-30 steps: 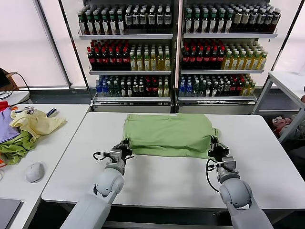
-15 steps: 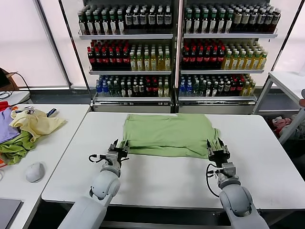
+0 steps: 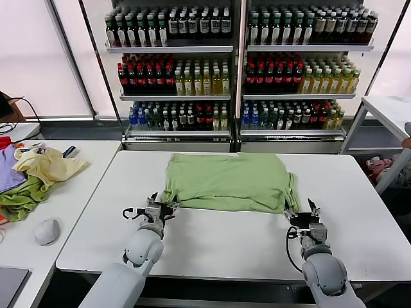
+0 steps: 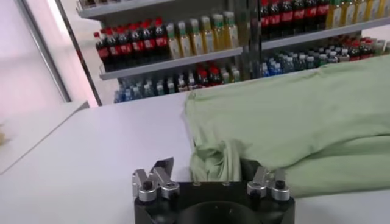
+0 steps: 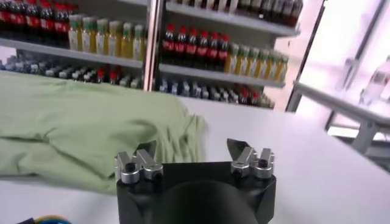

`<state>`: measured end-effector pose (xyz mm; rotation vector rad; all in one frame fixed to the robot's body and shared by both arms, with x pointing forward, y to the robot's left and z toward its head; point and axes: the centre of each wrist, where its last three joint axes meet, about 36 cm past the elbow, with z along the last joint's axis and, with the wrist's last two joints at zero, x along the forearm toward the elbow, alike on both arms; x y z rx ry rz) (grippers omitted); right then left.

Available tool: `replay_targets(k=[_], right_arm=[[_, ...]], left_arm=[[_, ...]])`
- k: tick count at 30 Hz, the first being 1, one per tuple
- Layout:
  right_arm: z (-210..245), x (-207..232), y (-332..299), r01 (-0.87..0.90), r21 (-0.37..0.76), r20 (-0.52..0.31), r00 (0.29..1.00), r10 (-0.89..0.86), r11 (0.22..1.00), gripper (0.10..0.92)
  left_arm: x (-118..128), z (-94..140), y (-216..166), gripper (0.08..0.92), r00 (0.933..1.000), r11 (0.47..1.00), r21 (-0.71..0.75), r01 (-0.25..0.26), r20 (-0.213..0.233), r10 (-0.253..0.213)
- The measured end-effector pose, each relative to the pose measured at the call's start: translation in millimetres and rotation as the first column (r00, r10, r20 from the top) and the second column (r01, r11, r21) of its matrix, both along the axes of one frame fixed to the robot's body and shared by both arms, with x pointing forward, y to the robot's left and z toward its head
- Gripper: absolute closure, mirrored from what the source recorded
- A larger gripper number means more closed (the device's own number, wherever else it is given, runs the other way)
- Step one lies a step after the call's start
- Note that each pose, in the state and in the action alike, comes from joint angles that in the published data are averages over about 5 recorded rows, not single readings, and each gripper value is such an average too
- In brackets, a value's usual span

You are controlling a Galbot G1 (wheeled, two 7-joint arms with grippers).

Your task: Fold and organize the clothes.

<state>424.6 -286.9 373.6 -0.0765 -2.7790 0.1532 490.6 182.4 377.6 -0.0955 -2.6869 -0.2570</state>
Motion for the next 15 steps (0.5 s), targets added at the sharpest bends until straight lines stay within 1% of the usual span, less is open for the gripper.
replay_targets(k=[4,10,13,15], right_arm=[[-2.3,0.4,-2.1,-0.003,0.021,-0.027,1.000,0.004,1.000,0.580],[-2.7,-0.8,-6.5,-0.009,0.034,-0.042,0.999,0.010,0.999,0.744],[-2.3,-2.2,-9.0,-0.014,0.038,-0.045,0.999,0.015,0.999,0.817],[-1.6,-3.8,-10.2,-0.018,0.040,-0.044,0.999,0.020,0.999,0.857]], left_arm=[[0.9,-3.0,-1.2,0.628,0.9998,1.000,-0.002,0.002,-0.019,-0.002],[3.1,-4.5,-0.2,0.793,0.9989,1.000,-0.008,0.001,-0.047,-0.002],[3.0,-4.7,0.5,0.847,0.9984,1.000,-0.013,0.003,-0.057,-0.004],[2.3,-4.7,1.5,0.861,0.9981,1.000,-0.018,0.004,-0.061,-0.005]])
